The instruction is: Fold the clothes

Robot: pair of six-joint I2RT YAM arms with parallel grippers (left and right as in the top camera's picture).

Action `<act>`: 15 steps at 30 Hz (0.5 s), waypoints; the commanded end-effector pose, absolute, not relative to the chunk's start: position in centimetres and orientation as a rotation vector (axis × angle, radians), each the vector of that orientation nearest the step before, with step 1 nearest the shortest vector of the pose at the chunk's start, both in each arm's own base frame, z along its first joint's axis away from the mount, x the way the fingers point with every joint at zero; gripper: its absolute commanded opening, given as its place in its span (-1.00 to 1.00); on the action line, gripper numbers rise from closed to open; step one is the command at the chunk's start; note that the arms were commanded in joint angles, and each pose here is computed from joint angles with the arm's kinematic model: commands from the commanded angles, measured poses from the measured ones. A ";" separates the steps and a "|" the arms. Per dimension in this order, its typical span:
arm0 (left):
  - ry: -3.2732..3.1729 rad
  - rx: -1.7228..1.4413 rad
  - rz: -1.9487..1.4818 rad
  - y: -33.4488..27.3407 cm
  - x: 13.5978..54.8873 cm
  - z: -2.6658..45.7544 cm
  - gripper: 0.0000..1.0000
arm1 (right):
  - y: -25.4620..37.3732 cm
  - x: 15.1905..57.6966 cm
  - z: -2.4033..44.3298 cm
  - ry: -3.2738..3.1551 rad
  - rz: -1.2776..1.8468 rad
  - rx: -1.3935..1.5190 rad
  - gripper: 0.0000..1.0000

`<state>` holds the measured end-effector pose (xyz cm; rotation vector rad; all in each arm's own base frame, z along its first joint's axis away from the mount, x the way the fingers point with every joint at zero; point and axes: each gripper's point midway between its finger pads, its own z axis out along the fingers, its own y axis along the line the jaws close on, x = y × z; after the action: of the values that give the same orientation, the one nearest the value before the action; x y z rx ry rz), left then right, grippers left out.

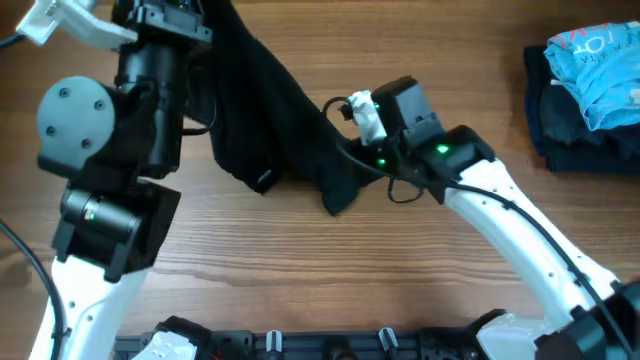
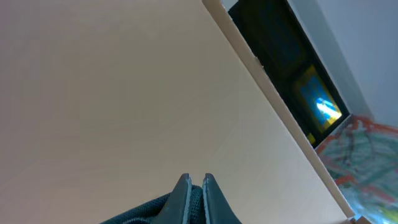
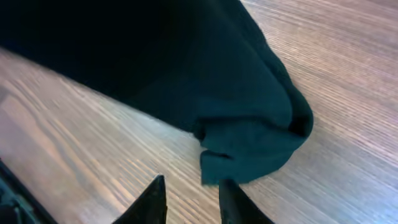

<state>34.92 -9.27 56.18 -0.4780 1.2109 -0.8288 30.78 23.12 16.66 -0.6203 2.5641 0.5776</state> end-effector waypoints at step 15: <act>1.261 -0.480 -0.755 -8.5 34.1 56.0 -0.92 | 24.3 30.1 7.4 2.797 0.420 -0.684 0.39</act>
<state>35.45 -9.35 53.82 -0.4832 1.3147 -0.7662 30.02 24.39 8.22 -0.7865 2.7512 0.4707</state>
